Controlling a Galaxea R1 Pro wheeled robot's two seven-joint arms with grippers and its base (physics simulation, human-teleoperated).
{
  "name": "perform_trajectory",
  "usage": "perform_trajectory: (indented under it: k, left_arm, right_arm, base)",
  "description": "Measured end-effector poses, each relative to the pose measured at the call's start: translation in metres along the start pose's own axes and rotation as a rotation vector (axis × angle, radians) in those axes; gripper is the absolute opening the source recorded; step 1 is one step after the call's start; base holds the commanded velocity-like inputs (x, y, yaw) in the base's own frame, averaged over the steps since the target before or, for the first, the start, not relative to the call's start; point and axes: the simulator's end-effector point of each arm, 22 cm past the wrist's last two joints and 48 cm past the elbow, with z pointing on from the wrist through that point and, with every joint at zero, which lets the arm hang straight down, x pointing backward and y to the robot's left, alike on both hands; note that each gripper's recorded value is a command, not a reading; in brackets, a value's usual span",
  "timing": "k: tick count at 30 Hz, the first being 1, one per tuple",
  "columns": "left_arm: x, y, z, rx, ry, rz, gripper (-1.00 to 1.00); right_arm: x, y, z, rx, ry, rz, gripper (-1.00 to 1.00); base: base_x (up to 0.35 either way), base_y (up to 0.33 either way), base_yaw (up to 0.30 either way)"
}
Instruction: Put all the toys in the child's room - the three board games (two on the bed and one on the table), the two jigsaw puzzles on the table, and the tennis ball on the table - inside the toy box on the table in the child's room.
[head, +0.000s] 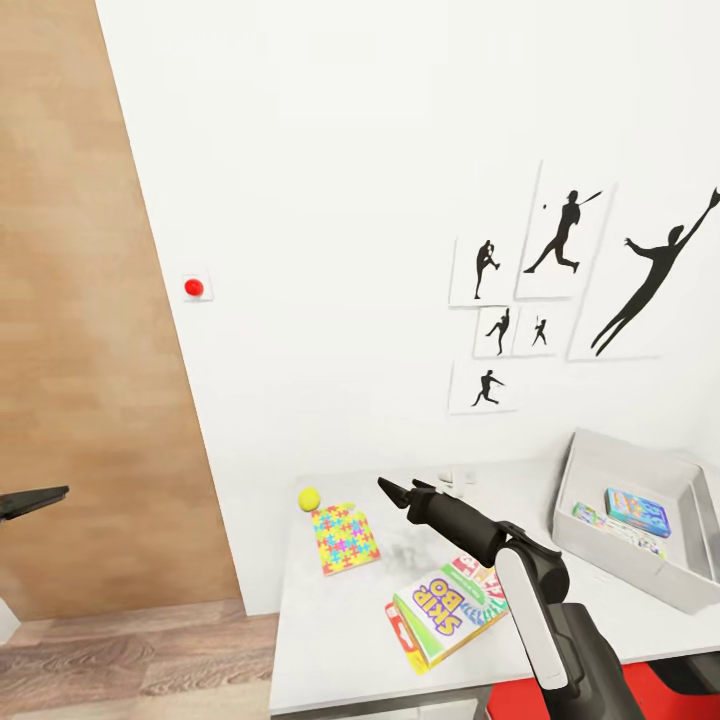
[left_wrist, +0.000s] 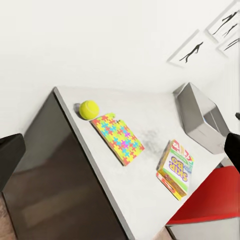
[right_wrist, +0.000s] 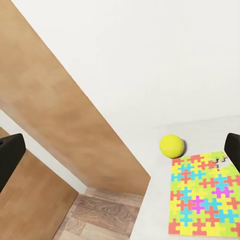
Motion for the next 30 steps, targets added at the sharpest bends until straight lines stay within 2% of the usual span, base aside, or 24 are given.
perform_trajectory:
  k: [3, 5, 8, 10, 11, 14, 17, 20, 22, 25, 26, 28, 30]
  left_arm:
    - [0.005, -0.003, 0.011, 0.018, 0.007, -0.007, 1.0]
    - [0.019, -0.006, 0.028, 0.036, 0.038, -0.019, 1.0]
    - [0.053, -0.013, 0.067, 0.07, 0.134, -0.04, 1.0]
    - [0.067, -0.013, 0.085, 0.066, 0.167, -0.046, 1.0]
    - [0.078, -0.012, 0.101, 0.056, 0.188, -0.051, 1.0]
    - [0.09, -0.013, 0.125, 0.041, 0.207, -0.056, 1.0]
    - [0.103, -0.016, 0.155, 0.027, 0.221, -0.063, 1.0]
    - [0.113, -0.021, 0.176, 0.028, 0.229, -0.067, 1.0]
    - [0.115, -0.022, 0.189, 0.01, 0.23, -0.058, 1.0]
    - [0.116, -0.017, 0.196, -0.028, 0.229, -0.047, 1.0]
    - [0.117, -0.011, 0.199, -0.062, 0.229, -0.041, 1.0]
    - [0.116, -0.001, 0.201, -0.114, 0.225, -0.036, 1.0]
    - [0.115, 0.004, 0.201, -0.138, 0.221, -0.034, 1.0]
  right_arm:
    - [0.0, -0.002, 0.0, 0.011, 0.0, 0.002, 1.0]
    - [0.001, -0.008, 0.001, 0.037, 0.002, 0.004, 1.0]
    - [0.004, -0.028, -0.001, 0.126, 0.01, 0.012, 1.0]
    - [0.006, -0.039, -0.001, 0.175, 0.016, 0.016, 1.0]
    - [0.01, -0.048, -0.002, 0.222, 0.024, 0.016, 1.0]
    - [0.017, -0.056, -0.001, 0.28, 0.043, 0.007, 1.0]
    - [0.029, -0.056, 0.003, 0.343, 0.079, -0.033, 1.0]
    - [0.036, -0.055, 0.008, 0.399, 0.096, -0.049, 1.0]
    - [0.041, -0.054, 0.01, 0.45, 0.103, -0.047, 1.0]
    - [0.045, -0.053, 0.012, 0.493, 0.11, -0.04, 1.0]
    - [0.049, -0.052, 0.013, 0.513, 0.121, -0.036, 1.0]
    - [0.056, -0.05, 0.015, 0.529, 0.146, -0.03, 1.0]
    - [0.06, -0.048, 0.016, 0.533, 0.164, -0.027, 1.0]
  base:
    - [0.002, 0.005, 0.0]
    - [0.001, 0.002, 0.0]
    - [0.0, 0.0, 0.0]
    - [0.0, 0.0, 0.0]
    - [0.0, 0.0, 0.0]
    - [0.0, 0.0, 0.0]
    - [0.0, 0.0, 0.0]
    - [0.0, 0.0, 0.0]
    - [0.0, 0.0, 0.0]
    - [0.0, 0.0, 0.0]
    - [0.0, 0.0, 0.0]
    - [0.0, 0.0, 0.0]
    - [0.0, 0.0, 0.0]
